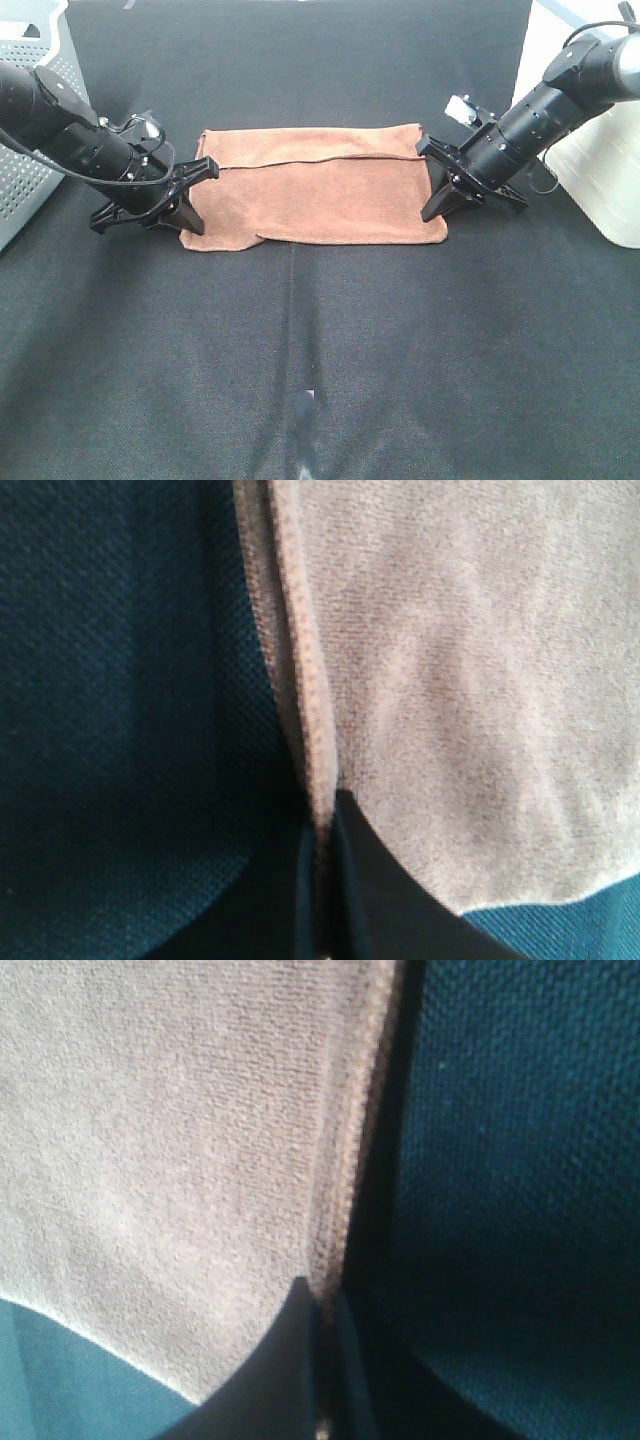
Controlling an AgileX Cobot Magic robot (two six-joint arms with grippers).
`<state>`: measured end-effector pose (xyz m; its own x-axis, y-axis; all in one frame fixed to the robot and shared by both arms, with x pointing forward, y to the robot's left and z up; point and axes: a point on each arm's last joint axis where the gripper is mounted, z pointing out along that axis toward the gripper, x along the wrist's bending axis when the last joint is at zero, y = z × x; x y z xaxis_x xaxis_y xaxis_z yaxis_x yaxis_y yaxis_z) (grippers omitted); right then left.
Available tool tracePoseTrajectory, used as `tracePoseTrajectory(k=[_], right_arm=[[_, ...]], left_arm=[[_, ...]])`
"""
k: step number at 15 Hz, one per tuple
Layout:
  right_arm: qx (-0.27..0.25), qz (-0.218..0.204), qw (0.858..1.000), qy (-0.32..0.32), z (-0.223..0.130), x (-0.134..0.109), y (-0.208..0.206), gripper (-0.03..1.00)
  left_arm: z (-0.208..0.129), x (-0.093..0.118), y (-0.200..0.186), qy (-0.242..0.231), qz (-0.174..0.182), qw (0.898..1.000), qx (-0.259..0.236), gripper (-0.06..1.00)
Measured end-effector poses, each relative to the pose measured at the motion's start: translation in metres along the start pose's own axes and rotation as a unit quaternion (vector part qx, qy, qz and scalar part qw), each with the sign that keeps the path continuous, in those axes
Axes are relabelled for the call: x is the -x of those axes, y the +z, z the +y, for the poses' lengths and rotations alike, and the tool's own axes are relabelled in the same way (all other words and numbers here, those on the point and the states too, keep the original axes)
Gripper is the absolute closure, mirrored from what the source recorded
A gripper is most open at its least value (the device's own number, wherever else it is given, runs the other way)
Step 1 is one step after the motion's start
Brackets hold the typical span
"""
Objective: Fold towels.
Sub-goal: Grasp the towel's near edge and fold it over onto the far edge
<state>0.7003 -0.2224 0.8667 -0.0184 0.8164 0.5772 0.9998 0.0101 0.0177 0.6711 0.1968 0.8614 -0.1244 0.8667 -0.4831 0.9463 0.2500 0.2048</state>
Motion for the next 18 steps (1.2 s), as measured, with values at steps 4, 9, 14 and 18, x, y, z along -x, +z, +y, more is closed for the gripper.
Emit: tracePoseTrajectory(k=[4, 9, 14, 18], right_arm=[[-0.027, 0.003, 1.000, -0.006, -0.006, -0.004, -0.005, 0.97], [-0.043, -0.007, 0.999, 0.020, -0.041, -0.003, -0.009, 0.97], [-0.056, -0.014, 0.998, 0.032, -0.066, -0.001, -0.010, 0.97], [-0.045, -0.011, 0.999, 0.011, -0.062, -0.005, -0.014, 0.97]], left_arm=[[-0.001, -0.005, -0.007, 0.008, 0.001, 1.000, -0.024, 0.94], [-0.010, 0.000, -0.027, 0.049, 0.007, 0.996, -0.075, 0.94], [-0.028, -0.002, -0.040, 0.062, 0.022, 0.993, -0.098, 0.94], [-0.020, 0.006, -0.051, 0.068, 0.018, 0.995, -0.073, 0.94]])
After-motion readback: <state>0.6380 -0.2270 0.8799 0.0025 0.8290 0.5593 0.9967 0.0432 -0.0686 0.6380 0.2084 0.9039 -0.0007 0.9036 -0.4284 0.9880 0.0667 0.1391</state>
